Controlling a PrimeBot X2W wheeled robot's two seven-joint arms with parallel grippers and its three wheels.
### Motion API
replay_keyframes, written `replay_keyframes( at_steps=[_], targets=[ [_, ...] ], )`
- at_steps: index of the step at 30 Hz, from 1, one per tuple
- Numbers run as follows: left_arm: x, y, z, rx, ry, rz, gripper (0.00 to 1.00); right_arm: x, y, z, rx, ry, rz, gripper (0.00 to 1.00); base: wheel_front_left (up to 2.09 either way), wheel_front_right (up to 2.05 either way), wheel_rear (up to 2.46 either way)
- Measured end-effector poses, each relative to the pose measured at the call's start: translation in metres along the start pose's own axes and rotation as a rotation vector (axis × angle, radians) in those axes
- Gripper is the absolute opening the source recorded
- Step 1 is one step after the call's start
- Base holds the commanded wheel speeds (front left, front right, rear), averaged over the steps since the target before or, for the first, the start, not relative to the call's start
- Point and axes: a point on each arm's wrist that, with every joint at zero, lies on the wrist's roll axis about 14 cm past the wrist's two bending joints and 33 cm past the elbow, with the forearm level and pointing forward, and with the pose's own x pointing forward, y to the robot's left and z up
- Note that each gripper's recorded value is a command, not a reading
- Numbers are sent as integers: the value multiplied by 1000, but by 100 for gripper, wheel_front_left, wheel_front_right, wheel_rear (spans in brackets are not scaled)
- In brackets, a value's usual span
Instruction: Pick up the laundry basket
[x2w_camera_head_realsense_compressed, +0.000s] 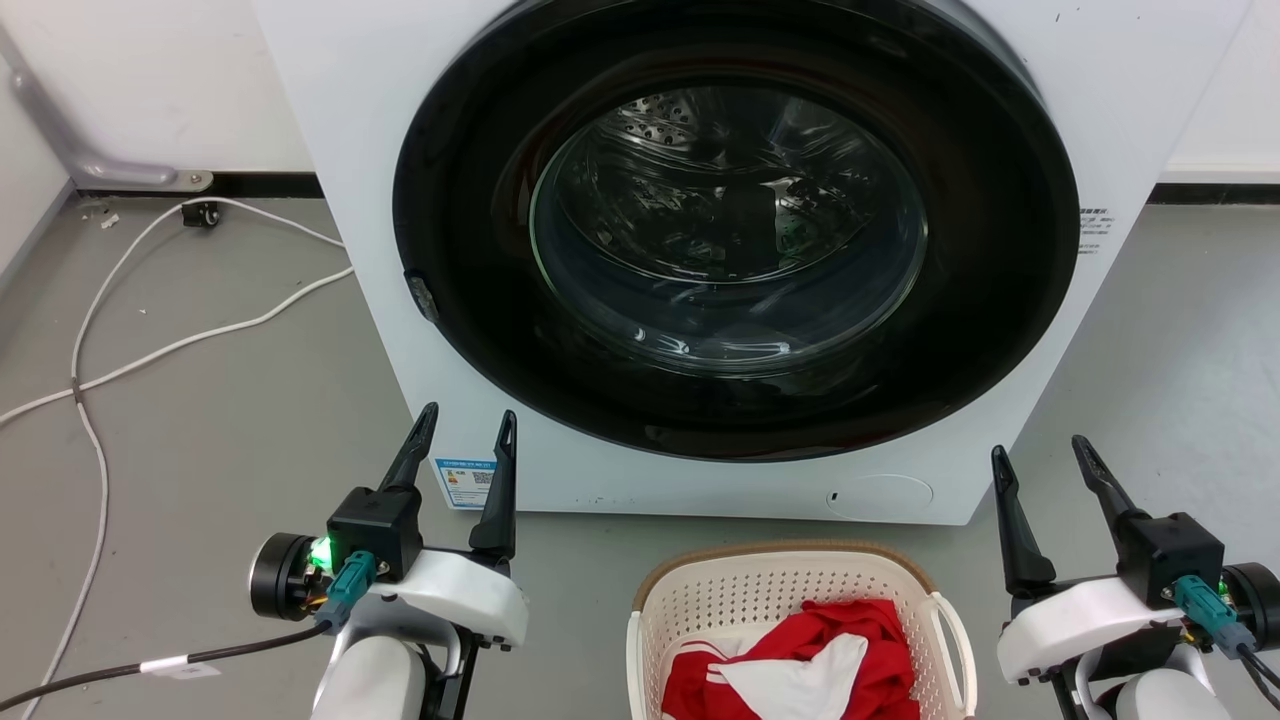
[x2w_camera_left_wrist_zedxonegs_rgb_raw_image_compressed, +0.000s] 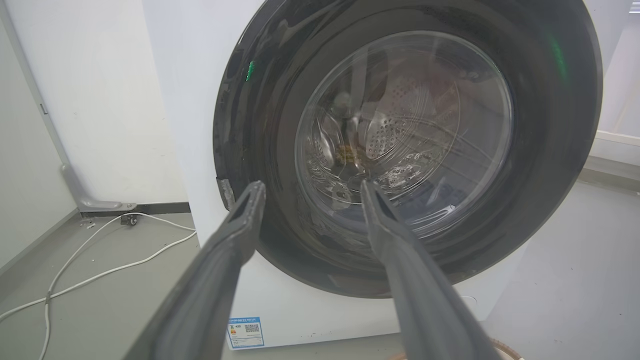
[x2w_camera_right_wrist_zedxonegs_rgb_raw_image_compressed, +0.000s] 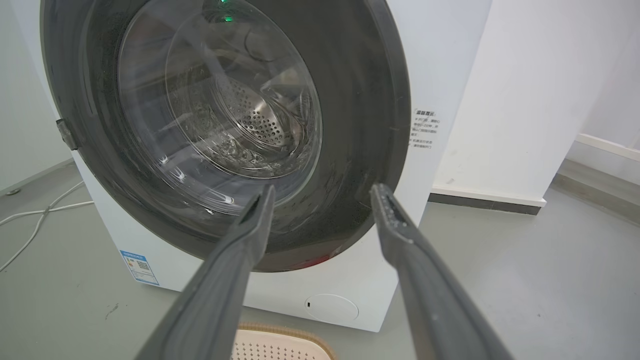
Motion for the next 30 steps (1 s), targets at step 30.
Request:
replay_keyframes(
  at_steps=[30],
  targets=[
    [19, -16, -90, -41, 247, -46, 100, 16, -17, -84, 58, 246, -56, 100, 0, 0, 0]
  ],
)
